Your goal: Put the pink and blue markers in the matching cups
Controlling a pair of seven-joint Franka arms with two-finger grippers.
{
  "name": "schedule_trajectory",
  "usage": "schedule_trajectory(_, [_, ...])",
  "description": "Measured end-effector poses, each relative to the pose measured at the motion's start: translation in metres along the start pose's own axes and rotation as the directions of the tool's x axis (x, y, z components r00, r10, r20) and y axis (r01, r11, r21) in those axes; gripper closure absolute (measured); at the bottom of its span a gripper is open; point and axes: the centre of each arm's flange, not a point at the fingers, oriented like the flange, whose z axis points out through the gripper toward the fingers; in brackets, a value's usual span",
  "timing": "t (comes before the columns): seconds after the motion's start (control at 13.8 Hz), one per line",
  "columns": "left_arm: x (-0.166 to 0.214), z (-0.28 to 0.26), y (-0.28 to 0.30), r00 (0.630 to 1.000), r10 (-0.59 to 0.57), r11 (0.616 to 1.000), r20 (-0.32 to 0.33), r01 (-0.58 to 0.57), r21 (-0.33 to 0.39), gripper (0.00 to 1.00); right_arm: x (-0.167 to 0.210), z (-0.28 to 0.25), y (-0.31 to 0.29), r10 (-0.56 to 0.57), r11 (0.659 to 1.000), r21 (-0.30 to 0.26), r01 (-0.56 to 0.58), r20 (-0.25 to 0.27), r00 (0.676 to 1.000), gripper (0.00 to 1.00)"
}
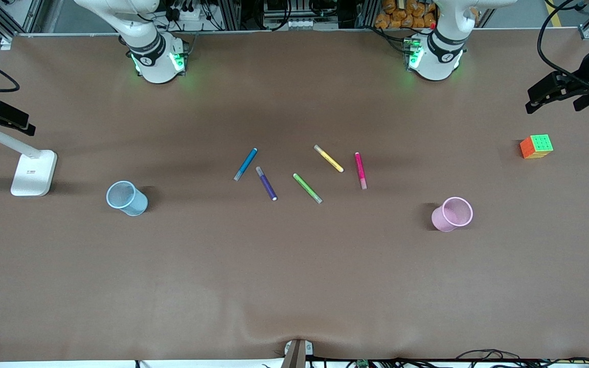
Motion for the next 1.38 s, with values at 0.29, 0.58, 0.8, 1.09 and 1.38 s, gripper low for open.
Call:
schedule_trajectory(0.29, [0.0, 0.002, -0.001, 1.0, -0.001, 1.0, 0.014, 0.001, 0.002, 0.0, 0.0, 0.0, 0.0, -0.001, 1.0, 0.0, 0.001, 0.0, 1.0, 0.0])
schedule_trajectory(0.58, [0.001, 0.001, -0.001, 1.0, 0.003, 0.999, 0.03, -0.005, 0.043, 0.0, 0.0, 0.0, -0.001, -0.001, 1.0, 0.0, 0.001, 0.0, 1.0, 0.0])
schedule_trajectory(0.8, [0.002, -0.002, 0.01, 0.998, 0.021, 0.997, 0.052, -0.025, 0.066, 0.0, 0.0, 0.0, -0.001, -0.002, 1.0, 0.0, 0.002, 0.0, 1.0, 0.0])
schedule_trajectory(1.09, [0.006, 0.014, 0.01, 0.995, 0.015, 0.998, 0.1, -0.021, 0.057, 0.0, 0.001, 0.001, -0.001, -0.002, 1.0, 0.0, 0.002, 0.001, 1.0, 0.0])
schedule_trajectory(1.38, [0.006, 0.018, 0.011, 0.994, 0.016, 0.998, 0.109, -0.022, 0.051, 0.0, 0.001, 0.001, -0.001, -0.002, 1.0, 0.0, 0.002, 0.0, 1.0, 0.0])
